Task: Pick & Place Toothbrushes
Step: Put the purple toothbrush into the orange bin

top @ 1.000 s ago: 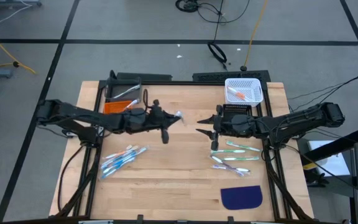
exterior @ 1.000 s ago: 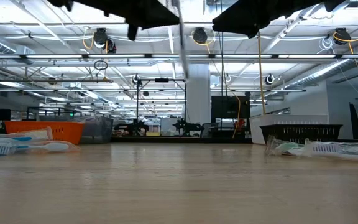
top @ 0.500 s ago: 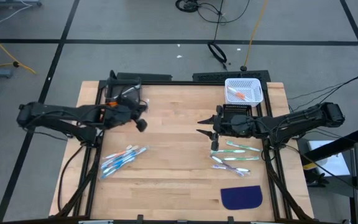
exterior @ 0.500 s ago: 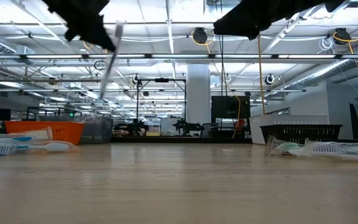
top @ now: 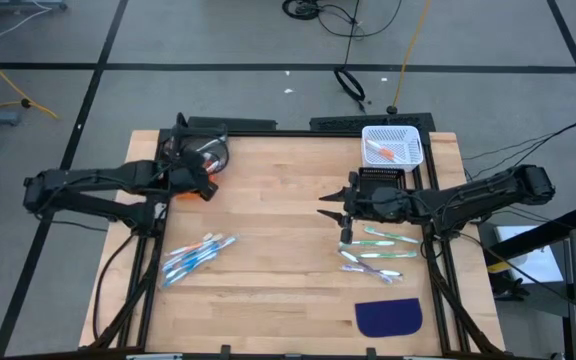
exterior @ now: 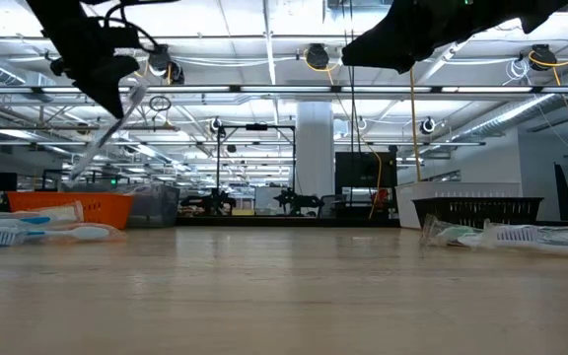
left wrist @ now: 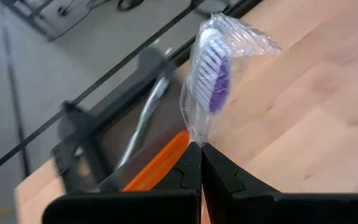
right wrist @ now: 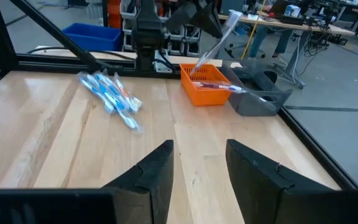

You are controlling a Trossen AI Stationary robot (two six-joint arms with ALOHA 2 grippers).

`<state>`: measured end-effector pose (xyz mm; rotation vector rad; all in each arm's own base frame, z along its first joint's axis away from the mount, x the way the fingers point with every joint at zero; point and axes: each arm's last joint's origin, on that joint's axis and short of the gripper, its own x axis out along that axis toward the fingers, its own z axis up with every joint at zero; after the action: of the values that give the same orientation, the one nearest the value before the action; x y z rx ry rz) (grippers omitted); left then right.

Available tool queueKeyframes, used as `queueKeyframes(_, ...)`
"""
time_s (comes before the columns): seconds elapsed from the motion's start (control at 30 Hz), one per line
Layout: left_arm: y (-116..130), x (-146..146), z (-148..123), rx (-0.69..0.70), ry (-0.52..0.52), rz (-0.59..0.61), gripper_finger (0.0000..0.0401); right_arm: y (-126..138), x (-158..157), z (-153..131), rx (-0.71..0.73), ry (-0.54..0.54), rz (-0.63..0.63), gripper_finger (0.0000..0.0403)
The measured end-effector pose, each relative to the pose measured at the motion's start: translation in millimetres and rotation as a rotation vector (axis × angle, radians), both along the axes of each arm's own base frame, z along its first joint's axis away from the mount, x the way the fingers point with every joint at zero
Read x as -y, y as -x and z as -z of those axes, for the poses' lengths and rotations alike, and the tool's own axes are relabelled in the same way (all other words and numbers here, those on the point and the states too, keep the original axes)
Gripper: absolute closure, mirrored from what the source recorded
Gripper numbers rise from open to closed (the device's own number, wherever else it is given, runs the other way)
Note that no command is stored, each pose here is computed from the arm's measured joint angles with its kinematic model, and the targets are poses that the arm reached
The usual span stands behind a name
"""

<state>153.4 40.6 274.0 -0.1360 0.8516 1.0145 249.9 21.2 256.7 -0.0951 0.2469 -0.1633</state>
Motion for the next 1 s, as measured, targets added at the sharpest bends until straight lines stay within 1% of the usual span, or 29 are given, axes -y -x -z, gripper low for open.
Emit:
queueKeyframes(0.27, 6, -11, 9, -0.131, 0.053, -0.067, 0.0401, 0, 0, -1, 0.019, -0.002, 0.000, 0.0261)
queueKeyframes(0.33, 3, -14, 13, -0.169, 0.067, -0.076, 0.0401, 0, 0, -1, 0.021, -0.002, 0.000, 0.0261)
queueKeyframes(0.47, -4, -19, 23, -0.258, 0.116, -0.056, 0.0401, 0, 0, -1, 0.024, -0.003, 0.000, 0.0261)
queueKeyframes(0.57, -9, -22, 30, -0.311, 0.127, -0.061, 0.0401, 0, 0, -1, 0.024, -0.003, 0.000, 0.0261)
queueKeyframes(0.8, -15, -29, 41, -0.388, 0.153, -0.083, 0.0401, 0, 0, -1, 0.024, -0.003, 0.000, 0.0261)
queueKeyframes(1.0, -12, -33, 52, -0.427, 0.177, -0.113, 0.0401, 0, 0, -1, 0.024, -0.003, 0.000, 0.0261)
